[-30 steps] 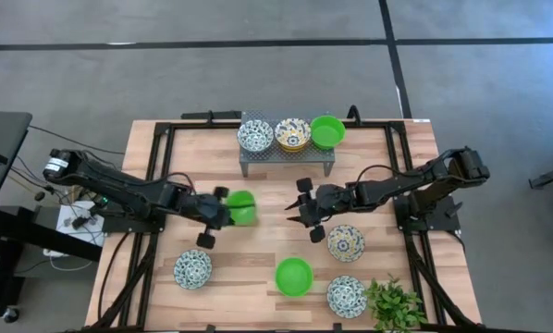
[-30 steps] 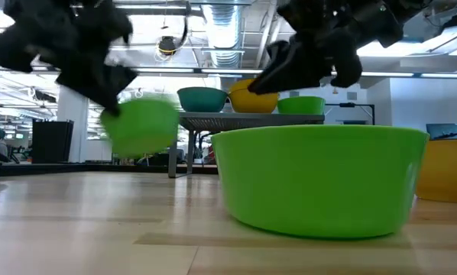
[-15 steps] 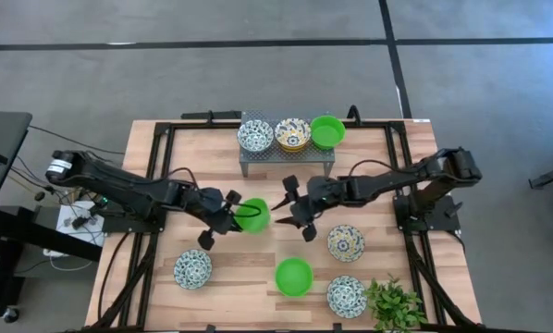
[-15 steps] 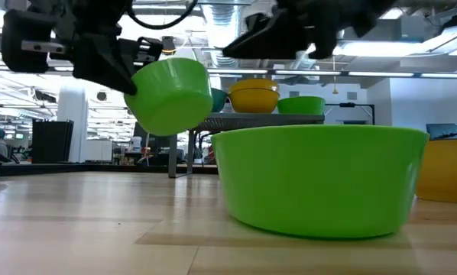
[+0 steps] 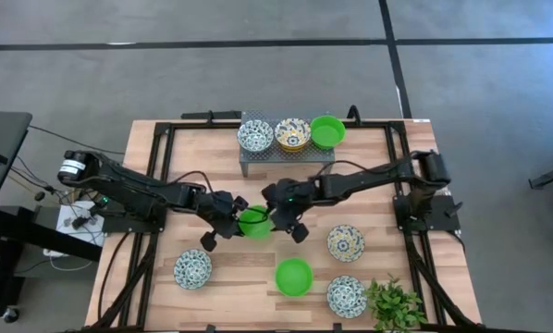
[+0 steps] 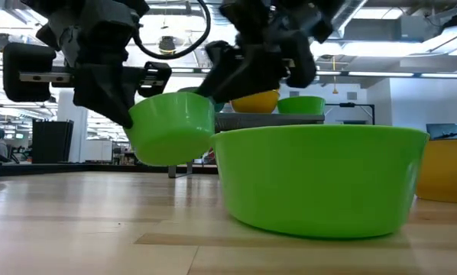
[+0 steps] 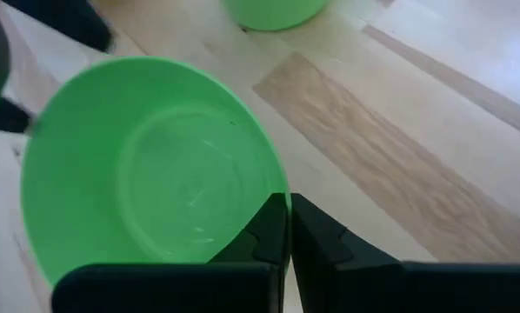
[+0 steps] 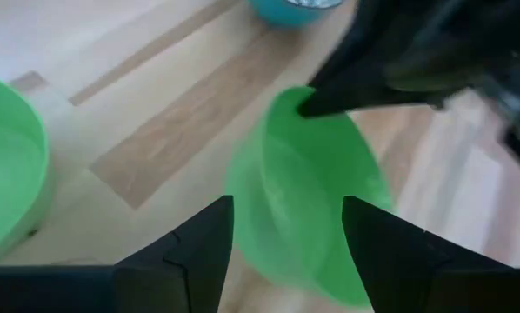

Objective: Pick & Place Mini bowls
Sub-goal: Stack the top green bowl on the green bowl on the shelf

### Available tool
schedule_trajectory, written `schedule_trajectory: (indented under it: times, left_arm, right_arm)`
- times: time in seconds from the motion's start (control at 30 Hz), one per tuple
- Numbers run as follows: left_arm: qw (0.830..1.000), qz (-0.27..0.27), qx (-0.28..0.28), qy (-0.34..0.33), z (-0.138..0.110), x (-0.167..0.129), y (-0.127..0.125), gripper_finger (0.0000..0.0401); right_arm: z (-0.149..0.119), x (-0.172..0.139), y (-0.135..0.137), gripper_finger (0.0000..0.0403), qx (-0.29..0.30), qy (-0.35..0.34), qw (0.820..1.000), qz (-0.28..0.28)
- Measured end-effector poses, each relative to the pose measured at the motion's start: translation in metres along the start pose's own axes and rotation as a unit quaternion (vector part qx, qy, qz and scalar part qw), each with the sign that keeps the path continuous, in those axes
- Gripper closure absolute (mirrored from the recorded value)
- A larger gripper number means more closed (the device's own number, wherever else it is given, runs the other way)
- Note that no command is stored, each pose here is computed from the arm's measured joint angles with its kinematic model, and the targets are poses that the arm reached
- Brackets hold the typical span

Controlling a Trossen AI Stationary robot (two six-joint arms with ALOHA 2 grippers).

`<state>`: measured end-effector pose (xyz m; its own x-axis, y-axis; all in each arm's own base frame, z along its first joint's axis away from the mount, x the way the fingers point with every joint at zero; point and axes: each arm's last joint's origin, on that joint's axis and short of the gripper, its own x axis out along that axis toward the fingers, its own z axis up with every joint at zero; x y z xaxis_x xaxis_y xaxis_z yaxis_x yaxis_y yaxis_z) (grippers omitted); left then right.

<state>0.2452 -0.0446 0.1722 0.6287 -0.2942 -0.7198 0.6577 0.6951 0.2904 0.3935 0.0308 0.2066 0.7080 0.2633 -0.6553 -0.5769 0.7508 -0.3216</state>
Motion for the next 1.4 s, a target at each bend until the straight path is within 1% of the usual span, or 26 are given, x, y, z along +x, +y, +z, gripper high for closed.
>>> schedule_trajectory:
  times: [0.07,0.13,0.3,0.4,0.53,0.67,0.8,0.87,1.07,1.17,1.23,1.3,1.4]
  left_arm:
    - [1.0,0.003,0.006,-0.003,0.001,0.0,0.001,0.0391]
    - [1.0,0.007,0.01,-0.008,0.002,-0.002,0.001,0.0391]
    - [1.0,0.011,0.011,-0.016,0.004,-0.007,0.001,0.0391]
    - [1.0,0.013,0.01,-0.018,0.004,-0.007,0.001,0.0391]
    - [1.0,0.014,-0.002,-0.019,0.004,-0.007,0.002,0.0389]
    - [0.999,0.022,-0.012,-0.026,0.006,-0.007,0.003,0.0379]
    - [0.998,0.036,-0.013,-0.041,0.009,-0.008,0.005,0.036]
    - [0.997,0.045,-0.017,-0.056,0.012,-0.008,0.007,0.0346]
    - [0.994,0.064,-0.018,-0.086,0.018,-0.009,0.011,0.0286]
    - [0.993,0.082,-0.031,-0.08,0.018,-0.01,0.013,0.0256]
    - [0.992,0.099,-0.045,-0.071,0.018,-0.01,0.014,0.0242]
    - [0.99,0.113,-0.048,-0.063,0.017,-0.01,0.015,0.0233]
    - [0.99,0.118,-0.046,-0.061,0.017,-0.01,0.015,0.0229]
  right_arm:
    - [-0.002,0.007,-0.002,0.0191,0.007,0.016,1.0,0.023]
    - [-0.004,0.016,-0.004,0.0194,0.01,0.033,0.999,0.034]
    - [-0.002,0.029,-0.009,0.0214,-0.013,0.056,0.997,0.055]
    - [-0.001,0.029,-0.009,0.0242,-0.019,0.063,0.996,0.06]
    - [0.001,0.024,-0.008,0.0292,-0.02,0.063,0.996,0.065]
    - [0.001,0.023,-0.007,0.033,-0.018,0.061,0.995,0.073]
    - [0.0,0.023,-0.006,0.0347,-0.015,0.06,0.995,0.085]
    - [0.001,0.024,-0.007,0.0351,-0.015,0.052,0.995,0.08]
    - [0.005,0.023,-0.012,0.0368,-0.016,0.036,0.997,0.06]
    - [0.004,0.023,-0.011,0.0393,0.023,0.052,0.997,0.048]
    - [0.004,0.023,-0.011,0.0399,0.049,0.058,0.996,0.047]
    - [0.004,0.022,-0.012,0.0396,0.046,0.058,0.996,0.044]
    - [0.005,0.023,-0.013,0.0395,0.021,0.053,0.998,0.031]
